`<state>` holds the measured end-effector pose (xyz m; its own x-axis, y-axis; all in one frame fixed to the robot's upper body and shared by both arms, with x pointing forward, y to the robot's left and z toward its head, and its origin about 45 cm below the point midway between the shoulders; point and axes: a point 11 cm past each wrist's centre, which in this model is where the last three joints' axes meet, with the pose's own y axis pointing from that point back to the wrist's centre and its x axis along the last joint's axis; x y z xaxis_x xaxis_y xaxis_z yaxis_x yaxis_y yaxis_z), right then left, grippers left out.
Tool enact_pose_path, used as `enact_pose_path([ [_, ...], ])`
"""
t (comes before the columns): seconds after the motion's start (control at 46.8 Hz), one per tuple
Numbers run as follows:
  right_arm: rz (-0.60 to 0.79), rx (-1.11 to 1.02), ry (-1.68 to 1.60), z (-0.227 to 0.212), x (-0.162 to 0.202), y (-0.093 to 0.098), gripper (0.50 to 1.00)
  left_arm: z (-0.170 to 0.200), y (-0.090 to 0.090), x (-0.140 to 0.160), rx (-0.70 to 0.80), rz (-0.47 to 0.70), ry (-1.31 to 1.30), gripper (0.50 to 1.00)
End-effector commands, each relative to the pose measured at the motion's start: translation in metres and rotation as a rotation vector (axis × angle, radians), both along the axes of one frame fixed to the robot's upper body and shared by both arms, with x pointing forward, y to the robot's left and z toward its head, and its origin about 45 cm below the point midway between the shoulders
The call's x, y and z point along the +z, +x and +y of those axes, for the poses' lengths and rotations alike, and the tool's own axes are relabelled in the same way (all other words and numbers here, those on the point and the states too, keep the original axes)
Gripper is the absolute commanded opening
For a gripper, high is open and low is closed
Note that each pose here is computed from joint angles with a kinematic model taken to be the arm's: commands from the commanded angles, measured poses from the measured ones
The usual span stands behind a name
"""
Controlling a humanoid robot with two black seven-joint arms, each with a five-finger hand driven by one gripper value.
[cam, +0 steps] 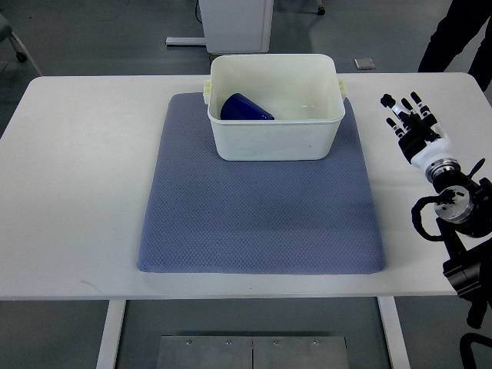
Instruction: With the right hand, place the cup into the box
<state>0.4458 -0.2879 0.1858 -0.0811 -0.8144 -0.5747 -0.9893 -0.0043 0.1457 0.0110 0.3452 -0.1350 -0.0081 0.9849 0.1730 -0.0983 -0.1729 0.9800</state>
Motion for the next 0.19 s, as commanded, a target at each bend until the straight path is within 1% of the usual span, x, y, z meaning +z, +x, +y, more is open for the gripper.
enact_pose_path([
  [0.0, -0.025, -0.027, 0.035, 0.0003, 0.0028, 0.0005, 1.0, -0.0001, 0.0002, 0.0, -0.001, -0.001, 0.0, 1.0],
  [0.171, -0.051, -0.001, 0.066, 0.0065, 0.0021, -0.0029, 1.0, 0.0, -0.0006, 0.0, 0.002, 0.0, 0.0, 1.0],
])
